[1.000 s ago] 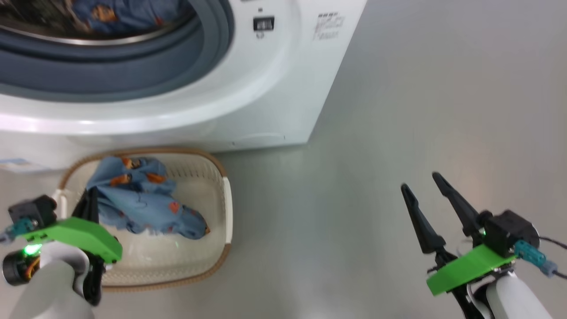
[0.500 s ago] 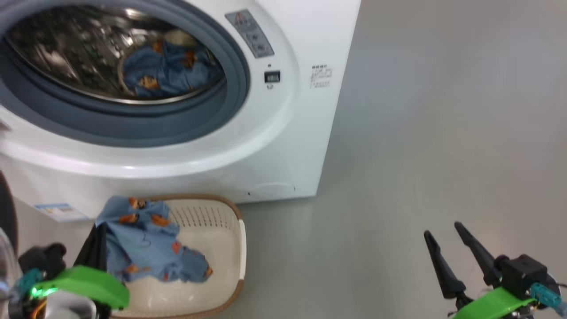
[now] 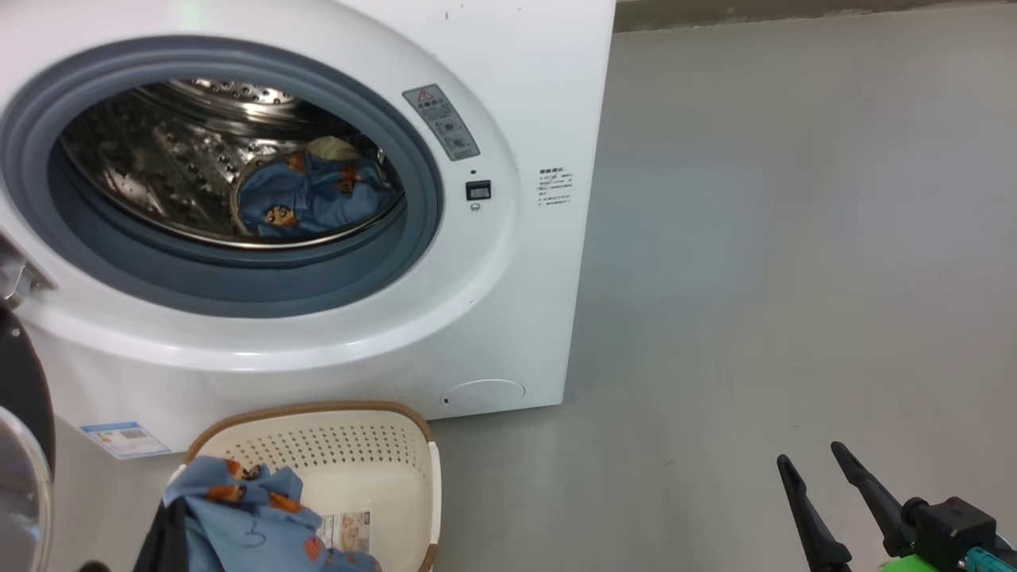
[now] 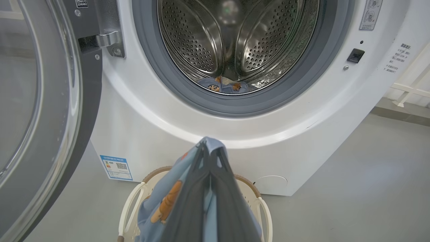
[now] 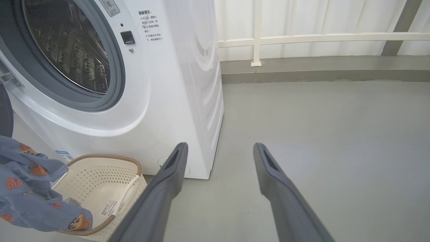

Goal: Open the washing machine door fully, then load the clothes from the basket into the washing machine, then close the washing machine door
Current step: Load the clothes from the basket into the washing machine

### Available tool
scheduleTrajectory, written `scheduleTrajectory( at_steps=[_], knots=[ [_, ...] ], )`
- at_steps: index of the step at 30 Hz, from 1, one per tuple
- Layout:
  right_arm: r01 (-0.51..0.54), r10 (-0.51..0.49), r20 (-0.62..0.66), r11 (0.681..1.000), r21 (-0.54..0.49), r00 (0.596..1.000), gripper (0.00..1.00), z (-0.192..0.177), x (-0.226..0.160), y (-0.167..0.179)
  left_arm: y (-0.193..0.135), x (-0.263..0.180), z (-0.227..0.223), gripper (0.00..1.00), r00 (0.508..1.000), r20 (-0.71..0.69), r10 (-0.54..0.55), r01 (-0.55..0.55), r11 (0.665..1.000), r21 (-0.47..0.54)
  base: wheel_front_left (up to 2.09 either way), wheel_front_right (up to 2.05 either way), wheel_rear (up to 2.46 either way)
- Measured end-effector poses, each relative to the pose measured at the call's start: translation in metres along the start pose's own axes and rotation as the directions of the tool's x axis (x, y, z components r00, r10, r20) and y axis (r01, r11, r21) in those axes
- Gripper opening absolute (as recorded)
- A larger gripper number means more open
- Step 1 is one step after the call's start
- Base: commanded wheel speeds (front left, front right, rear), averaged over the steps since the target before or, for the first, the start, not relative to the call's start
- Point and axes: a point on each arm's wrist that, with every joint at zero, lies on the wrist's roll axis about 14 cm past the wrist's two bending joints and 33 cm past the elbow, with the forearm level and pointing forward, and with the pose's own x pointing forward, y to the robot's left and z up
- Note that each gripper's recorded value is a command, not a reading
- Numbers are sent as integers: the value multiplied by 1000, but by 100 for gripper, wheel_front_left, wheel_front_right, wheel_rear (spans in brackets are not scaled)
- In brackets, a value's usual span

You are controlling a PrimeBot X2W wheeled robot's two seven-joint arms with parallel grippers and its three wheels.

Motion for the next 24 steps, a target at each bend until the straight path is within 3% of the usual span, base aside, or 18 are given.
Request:
scheduleTrajectory(
  at_steps=[13, 17, 24],
  knots=[
    [11, -11, 1, 1000, 8, 1000, 100, 0, 0, -1, -11, -1, 10, 0, 999, 45, -10, 11, 999, -30, 0, 0, 0],
    [13, -13, -14, 1000, 26, 1000, 100, -6, 3, 3, -21, 32, 45, 0, 989, 143, -45, 52, 998, -42, 0, 0, 0],
    [22, -20, -40, 999, 37, 999, 100, -15, 12, 3, -44, 93, 122, 0, 940, 308, -150, 148, 989, 28, 0, 0, 0]
  ],
)
